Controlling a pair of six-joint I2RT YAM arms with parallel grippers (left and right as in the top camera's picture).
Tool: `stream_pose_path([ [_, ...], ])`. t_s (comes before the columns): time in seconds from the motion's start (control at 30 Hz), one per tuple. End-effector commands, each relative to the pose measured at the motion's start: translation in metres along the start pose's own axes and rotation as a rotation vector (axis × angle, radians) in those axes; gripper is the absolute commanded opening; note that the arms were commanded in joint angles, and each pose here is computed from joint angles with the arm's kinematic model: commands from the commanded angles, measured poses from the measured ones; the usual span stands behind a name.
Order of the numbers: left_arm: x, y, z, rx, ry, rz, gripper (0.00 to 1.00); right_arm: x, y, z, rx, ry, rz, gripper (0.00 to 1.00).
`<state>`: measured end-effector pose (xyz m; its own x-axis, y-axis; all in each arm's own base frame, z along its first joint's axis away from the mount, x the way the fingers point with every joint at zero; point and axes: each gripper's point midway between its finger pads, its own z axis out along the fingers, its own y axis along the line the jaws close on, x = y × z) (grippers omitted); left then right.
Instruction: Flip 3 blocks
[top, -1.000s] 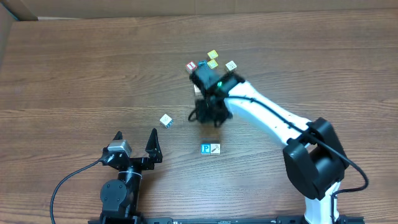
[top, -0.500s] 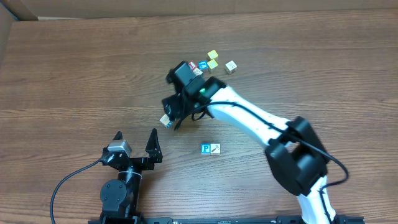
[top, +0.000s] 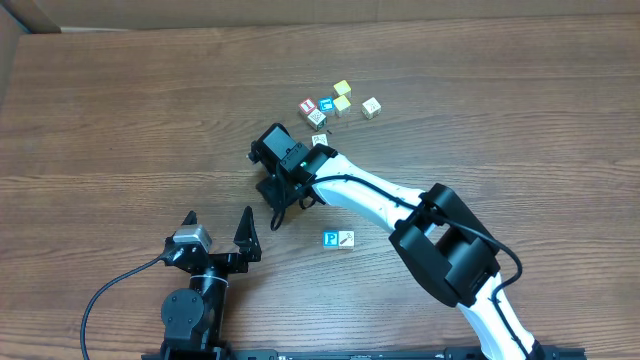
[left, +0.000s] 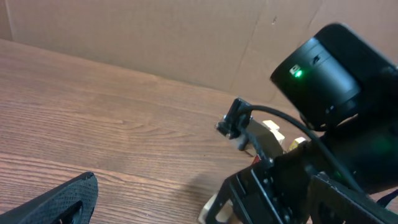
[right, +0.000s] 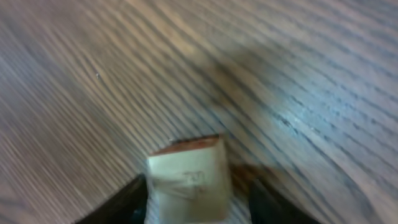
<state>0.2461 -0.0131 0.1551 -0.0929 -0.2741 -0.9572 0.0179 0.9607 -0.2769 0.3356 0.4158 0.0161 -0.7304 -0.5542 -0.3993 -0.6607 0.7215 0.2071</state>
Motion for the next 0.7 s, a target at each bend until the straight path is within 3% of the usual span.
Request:
stream_pose_path([
  [0.0, -0.001, 0.000, 0.000, 0.005, -0.008, 0.015, 1.00, -0.004, 0.000, -0.001, -0.001, -0.012, -0.007, 0.48],
  [0.17, -0.001, 0.000, 0.000, 0.005, -0.008, 0.015, 1.00, -0.003, 0.002, -0.001, -0.018, -0.007, -0.007, 0.51],
  [0.37, -0.001, 0.000, 0.000, 0.005, -0.008, 0.015, 1.00, -0.003, 0.003, -0.009, -0.016, 0.000, -0.005, 0.31],
  [0.43, -0.001, 0.000, 0.000, 0.005, -0.008, 0.015, 1.00, -0.011, 0.001, -0.026, -0.016, -0.026, 0.009, 0.25],
  [0.67, -0.001, 0.000, 0.000, 0.005, -0.008, 0.015, 1.00, -0.032, -0.017, -0.128, 0.022, -0.121, 0.147, 0.25],
])
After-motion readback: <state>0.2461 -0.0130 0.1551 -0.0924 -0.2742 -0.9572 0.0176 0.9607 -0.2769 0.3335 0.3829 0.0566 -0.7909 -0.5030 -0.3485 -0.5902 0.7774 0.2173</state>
